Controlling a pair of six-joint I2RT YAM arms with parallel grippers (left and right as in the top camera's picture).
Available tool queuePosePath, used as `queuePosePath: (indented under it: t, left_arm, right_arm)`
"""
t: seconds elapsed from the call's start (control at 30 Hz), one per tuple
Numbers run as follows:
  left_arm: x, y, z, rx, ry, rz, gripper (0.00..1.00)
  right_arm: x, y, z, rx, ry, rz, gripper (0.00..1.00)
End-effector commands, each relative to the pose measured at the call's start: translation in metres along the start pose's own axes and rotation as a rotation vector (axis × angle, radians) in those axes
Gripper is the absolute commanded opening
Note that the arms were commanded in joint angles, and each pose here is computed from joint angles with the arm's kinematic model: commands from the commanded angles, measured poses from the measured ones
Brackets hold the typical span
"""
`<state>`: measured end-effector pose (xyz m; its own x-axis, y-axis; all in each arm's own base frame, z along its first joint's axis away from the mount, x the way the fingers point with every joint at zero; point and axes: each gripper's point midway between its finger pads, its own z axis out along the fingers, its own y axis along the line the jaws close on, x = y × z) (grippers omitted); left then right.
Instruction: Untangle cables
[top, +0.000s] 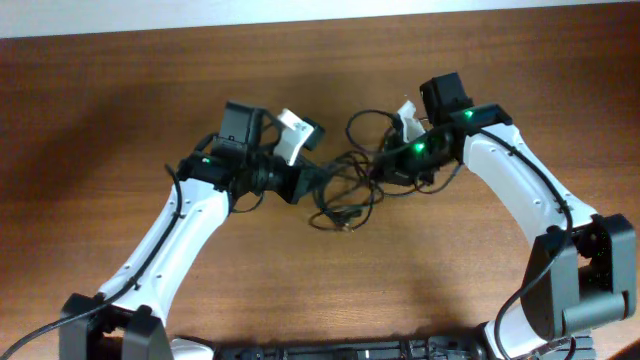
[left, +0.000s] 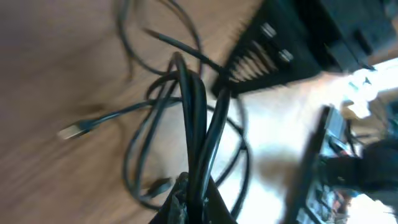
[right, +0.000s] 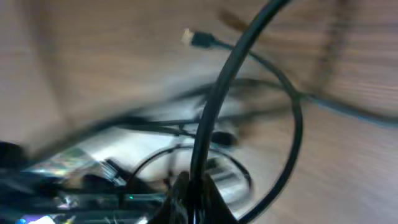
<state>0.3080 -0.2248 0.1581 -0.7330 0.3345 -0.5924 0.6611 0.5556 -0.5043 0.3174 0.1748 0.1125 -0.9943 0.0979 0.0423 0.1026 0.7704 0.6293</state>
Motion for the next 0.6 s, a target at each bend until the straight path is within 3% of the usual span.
queuePosePath:
  t: [0.0,0.1,0.27,0.5,0.57]
  left_arm:
    - [-0.015,0.037,-0.037,-0.151,-0.093,-0.040,0.00]
    - [-0.030,0.061,-0.096,-0.261,-0.235,-0.071,0.00]
    - [-0.049,0.080,-0.180,-0.379,-0.494,-0.253,0.00]
    - [-0.052,0.084,-0.189,-0.354,-0.555,-0.411,0.00]
    - [-0.063,0.060,-0.185,-0.211,-0.564,-0.348,0.00]
  right_arm:
    - [0.004,-0.062,-0.016,0.370,-0.055,0.032,0.04]
    - [0.010,-0.115,-0.047,0.657,-0.069,0.089,0.04]
    - [0.004,-0.152,-0.078,0.714,-0.115,0.213,0.04]
    - [-0.003,-0.179,-0.100,0.703,-0.171,0.319,0.04]
    - [-0.004,-0.180,-0.101,0.701,-0.176,0.326,0.04]
